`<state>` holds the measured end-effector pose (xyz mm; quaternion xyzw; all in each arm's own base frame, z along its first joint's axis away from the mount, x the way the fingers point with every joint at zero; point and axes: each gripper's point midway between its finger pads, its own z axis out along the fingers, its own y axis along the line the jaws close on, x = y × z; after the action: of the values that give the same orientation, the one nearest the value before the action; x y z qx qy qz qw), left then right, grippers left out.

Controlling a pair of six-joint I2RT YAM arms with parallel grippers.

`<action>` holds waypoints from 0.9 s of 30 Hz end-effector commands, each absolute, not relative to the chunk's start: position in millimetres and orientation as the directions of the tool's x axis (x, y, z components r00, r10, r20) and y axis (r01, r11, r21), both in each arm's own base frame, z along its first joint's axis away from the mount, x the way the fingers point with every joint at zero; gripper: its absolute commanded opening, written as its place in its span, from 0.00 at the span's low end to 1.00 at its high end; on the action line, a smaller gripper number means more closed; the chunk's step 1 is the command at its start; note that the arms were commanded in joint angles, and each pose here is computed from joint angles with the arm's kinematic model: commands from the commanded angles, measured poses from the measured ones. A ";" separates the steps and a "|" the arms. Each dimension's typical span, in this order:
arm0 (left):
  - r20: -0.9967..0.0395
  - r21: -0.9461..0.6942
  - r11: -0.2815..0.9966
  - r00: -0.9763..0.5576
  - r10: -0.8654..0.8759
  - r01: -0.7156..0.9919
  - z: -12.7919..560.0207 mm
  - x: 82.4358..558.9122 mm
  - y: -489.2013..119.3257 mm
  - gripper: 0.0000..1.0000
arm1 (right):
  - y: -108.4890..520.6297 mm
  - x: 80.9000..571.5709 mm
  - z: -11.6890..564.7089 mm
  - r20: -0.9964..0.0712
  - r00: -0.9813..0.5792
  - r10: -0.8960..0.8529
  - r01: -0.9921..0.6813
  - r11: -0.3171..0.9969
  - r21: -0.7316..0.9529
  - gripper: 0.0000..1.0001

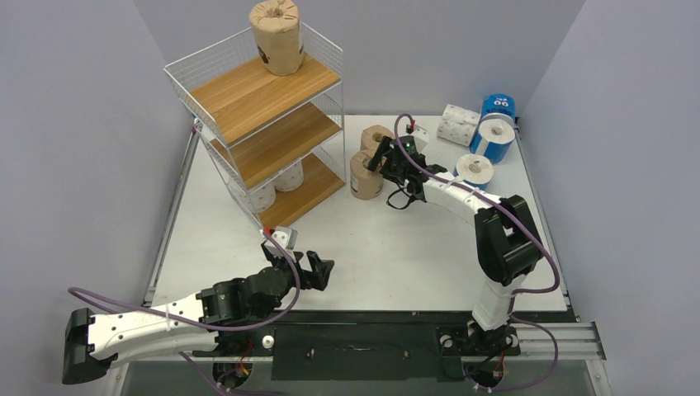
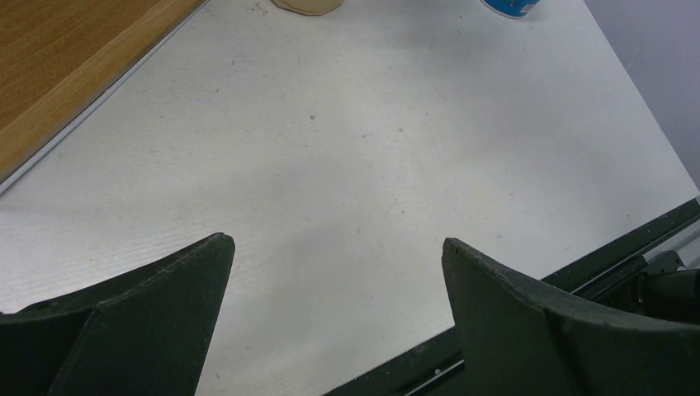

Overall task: Place and organize the paper towels onto the shelf
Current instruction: Pick up the paper towel from the center of the board.

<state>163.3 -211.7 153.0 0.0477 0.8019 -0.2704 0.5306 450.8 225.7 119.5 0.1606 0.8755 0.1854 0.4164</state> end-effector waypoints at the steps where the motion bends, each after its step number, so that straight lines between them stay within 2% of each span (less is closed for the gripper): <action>1: -0.868 -0.425 0.827 -0.425 -0.257 0.367 163.0 163.8 -217.1 0.97 | 232.8 474.0 135.2 -0.676 -0.555 0.484 0.111 0.849 0.516 0.77; 10: -0.864 -0.434 0.828 -0.424 -0.272 0.355 161.7 163.9 -213.0 0.97 | 234.7 476.2 120.0 -0.657 -0.577 0.485 0.129 0.849 0.513 0.60; 15: -0.866 -0.432 0.829 -0.420 -0.271 0.356 163.6 164.2 -212.4 0.97 | 235.4 473.6 116.8 -0.654 -0.588 0.476 0.131 0.854 0.504 0.42; 27: -0.870 -0.438 0.822 -0.403 -0.284 0.365 177.2 164.6 -210.5 0.97 | 235.1 467.3 126.5 -0.653 -0.596 0.467 0.121 0.857 0.502 0.24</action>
<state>162.3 -208.7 154.9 0.0401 0.7981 -0.2792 0.5324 464.6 233.1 105.1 0.1721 0.8777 0.1964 0.4017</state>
